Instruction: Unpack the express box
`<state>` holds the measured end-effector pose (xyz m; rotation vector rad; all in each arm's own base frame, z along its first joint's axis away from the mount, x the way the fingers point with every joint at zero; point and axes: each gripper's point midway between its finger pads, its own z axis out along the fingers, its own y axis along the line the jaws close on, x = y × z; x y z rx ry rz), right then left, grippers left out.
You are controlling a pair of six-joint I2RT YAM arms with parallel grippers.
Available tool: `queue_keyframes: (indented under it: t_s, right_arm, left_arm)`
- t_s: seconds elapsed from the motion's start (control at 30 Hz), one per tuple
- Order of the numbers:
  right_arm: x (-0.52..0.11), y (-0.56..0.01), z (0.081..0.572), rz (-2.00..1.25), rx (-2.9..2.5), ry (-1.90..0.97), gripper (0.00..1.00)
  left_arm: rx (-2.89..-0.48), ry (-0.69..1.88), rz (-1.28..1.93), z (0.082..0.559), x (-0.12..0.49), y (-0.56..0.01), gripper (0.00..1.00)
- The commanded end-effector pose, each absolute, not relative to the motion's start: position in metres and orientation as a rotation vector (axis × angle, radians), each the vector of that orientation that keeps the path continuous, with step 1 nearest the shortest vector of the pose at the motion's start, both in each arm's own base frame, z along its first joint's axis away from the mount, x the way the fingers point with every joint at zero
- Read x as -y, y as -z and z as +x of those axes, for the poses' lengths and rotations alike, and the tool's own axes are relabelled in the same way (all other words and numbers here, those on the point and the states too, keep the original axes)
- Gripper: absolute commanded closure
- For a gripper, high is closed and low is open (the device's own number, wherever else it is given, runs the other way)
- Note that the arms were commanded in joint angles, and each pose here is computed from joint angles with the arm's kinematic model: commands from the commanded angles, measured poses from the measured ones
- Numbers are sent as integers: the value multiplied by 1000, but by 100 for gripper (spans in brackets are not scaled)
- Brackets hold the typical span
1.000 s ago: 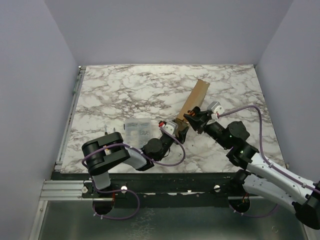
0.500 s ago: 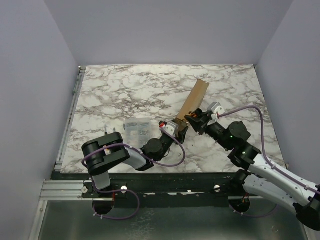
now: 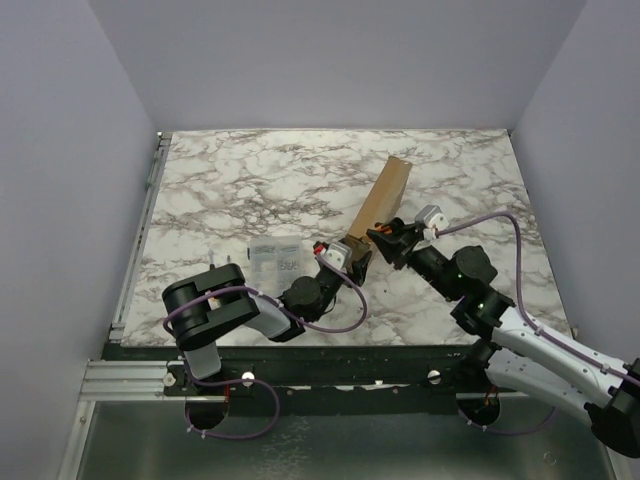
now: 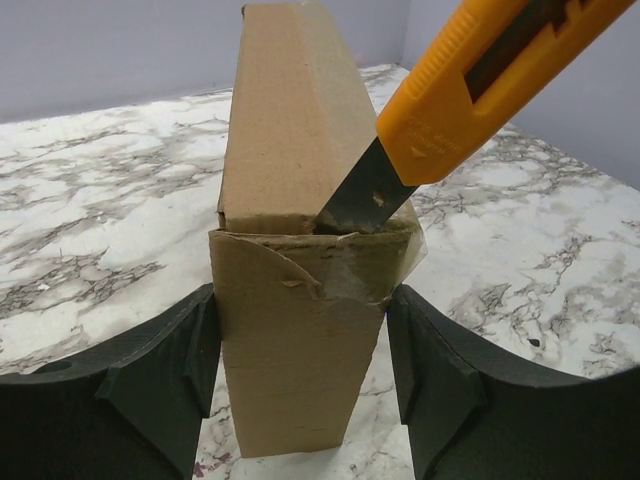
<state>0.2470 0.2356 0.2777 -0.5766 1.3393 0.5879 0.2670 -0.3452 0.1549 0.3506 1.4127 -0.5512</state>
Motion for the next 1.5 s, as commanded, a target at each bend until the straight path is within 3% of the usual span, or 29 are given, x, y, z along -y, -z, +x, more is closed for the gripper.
queue_keyframes:
  t_s: [0.0, 0.43, 0.83, 1.27, 1.47]
  right_arm:
    - [-223, -274, 251, -569, -1418, -519, 100]
    - [-211, -303, 233, -593, -1389, -530, 99]
    - [-228, -244, 247, -704, -1523, -489, 99]
    - [-209, -289, 229, -615, -1417, -525, 99]
    - [-217, -250, 240, -646, -1495, -494, 99]
  left_arm:
    - [-1455, 479, 372, 267, 331, -138, 68]
    - [-1455, 476, 409, 264, 330, -134, 72]
    - [-1453, 479, 426, 262, 330, -134, 73]
    - [-1463, 490, 420, 260, 328, -131, 75]
    - [-1460, 505, 421, 258, 330, -133, 76]
